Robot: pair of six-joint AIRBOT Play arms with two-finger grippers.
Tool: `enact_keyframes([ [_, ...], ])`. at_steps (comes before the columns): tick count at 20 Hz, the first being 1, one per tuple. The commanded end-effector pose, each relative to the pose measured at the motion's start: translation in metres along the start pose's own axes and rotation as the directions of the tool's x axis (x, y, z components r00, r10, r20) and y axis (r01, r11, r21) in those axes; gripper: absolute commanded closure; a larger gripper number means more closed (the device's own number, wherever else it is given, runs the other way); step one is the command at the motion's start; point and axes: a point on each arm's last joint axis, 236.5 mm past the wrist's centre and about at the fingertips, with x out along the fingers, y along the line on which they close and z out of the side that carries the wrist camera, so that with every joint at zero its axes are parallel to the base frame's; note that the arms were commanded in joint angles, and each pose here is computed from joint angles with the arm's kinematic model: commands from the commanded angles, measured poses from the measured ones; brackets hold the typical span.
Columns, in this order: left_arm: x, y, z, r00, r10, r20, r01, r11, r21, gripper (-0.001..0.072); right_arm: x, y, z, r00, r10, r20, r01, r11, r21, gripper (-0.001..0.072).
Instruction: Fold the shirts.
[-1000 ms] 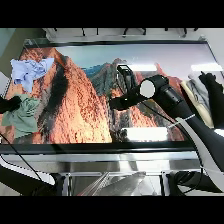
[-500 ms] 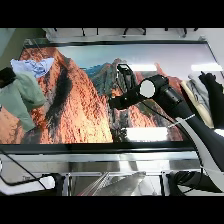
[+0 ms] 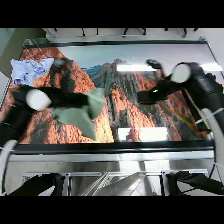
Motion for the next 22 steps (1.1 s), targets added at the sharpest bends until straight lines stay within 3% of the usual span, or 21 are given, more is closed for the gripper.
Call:
enact_keyframes([
  [1,0.052,-0.095,-0.047,0.989,-0.145,-0.029,0.146,0.989,0.007,0.0692,-0.038,-0.062,-0.001,0.998,-0.055,0.039,0.050,0.993,0.107,0.0692],
  [6,0.118,-0.158,-0.097,0.956,-0.251,-0.153,0.243,0.967,-0.072,0.0690,-0.050,-0.119,-0.016,0.997,-0.083,-0.003,0.081,0.964,0.253,0.0691],
  [7,0.123,-0.162,-0.101,0.950,-0.254,-0.182,0.242,0.967,-0.083,0.0574,-0.049,-0.125,-0.016,0.996,-0.084,-0.007,0.083,0.960,0.267,0.0691],
  [8,0.126,-0.164,-0.103,0.946,-0.244,-0.213,0.232,0.970,-0.079,0.0225,-0.047,-0.130,-0.016,0.996,-0.084,-0.013,0.084,0.956,0.280,0.0691],
  [9,0.126,-0.164,-0.101,0.943,-0.235,-0.236,0.223,0.972,-0.075,0.0005,-0.043,-0.133,-0.015,0.997,-0.080,-0.019,0.082,0.954,0.288,0.0691],
  [14,0.066,-0.123,-0.072,0.927,-0.123,-0.353,0.197,0.963,0.183,0.0002,-0.026,-0.120,-0.013,0.999,0.016,-0.047,-0.001,0.955,0.297,0.0692],
  [17,0.006,-0.018,-0.040,0.951,0.125,-0.281,-0.048,0.962,0.268,0.0002,-0.027,-0.091,-0.024,0.988,0.120,-0.097,-0.098,0.972,0.213,0.0691],
  [20,-0.030,0.077,-0.037,0.956,0.196,-0.219,-0.185,0.980,0.070,0.0003,-0.029,-0.069,-0.013,0.985,0.163,-0.049,-0.151,0.972,0.182,0.0691],
  [22,-0.031,0.119,-0.054,0.968,0.123,-0.221,-0.158,0.976,-0.147,0.0003,-0.023,-0.055,-0.006,0.985,0.167,-0.035,-0.161,0.976,0.144,0.0692],
])
